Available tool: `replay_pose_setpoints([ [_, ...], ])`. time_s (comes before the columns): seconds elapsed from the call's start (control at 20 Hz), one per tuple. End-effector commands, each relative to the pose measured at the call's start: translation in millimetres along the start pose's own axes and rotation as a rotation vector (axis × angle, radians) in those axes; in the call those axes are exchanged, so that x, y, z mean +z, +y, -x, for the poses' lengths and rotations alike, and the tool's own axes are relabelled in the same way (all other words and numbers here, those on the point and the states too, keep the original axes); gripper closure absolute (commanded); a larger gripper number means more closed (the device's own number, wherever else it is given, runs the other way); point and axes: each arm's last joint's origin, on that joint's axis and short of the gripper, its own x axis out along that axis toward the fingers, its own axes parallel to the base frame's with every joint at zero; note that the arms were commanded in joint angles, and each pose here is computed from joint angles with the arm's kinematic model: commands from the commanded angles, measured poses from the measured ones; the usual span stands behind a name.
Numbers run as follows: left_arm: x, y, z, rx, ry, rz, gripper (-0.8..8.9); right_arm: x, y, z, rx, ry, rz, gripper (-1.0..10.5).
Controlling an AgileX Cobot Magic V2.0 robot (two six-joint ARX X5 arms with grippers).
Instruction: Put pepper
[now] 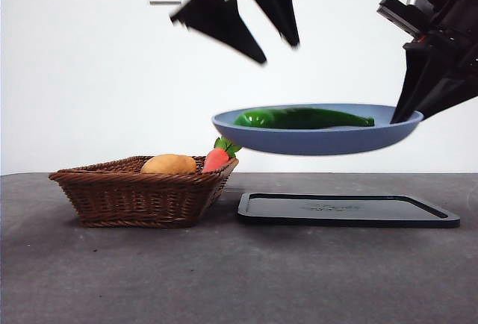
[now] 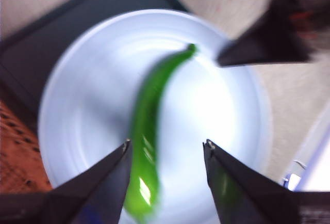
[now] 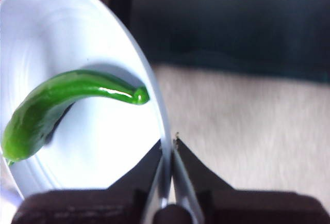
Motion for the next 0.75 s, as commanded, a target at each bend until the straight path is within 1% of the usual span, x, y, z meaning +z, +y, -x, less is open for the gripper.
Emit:
replay_pose_setpoints([
  [0.05, 5.8, -8.1, 28.8, -0.012, -0.064, -0.044, 5.66, 12.2, -9.7, -1.3, 0.000, -0.059, -0.063, 9.4],
  [0.25, 0.4, -17.8, 83.9, -0.017, -0.167, -0.074, 5.66, 32.5, -40.3, -14.4, -0.033, -0.072, -0.153, 9.4],
  [0.45, -10.0, -25.4, 130.5, -0.024, -0.261, -0.092, 5.66, 57.7, -68.0, -38.4, -0.053, -0.063, -0.211, 9.4],
  [0.6, -18.2, -28.8, 152.7, -0.026, -0.298, -0.098, 5.66, 71.8, -84.4, -57.0, -0.060, -0.048, -0.246, 9.4],
  [0.75, -23.9, -30.5, 165.3, -0.027, -0.315, -0.101, 5.66, 74.9, -93.5, -72.1, -0.060, -0.036, -0.254, 9.4],
])
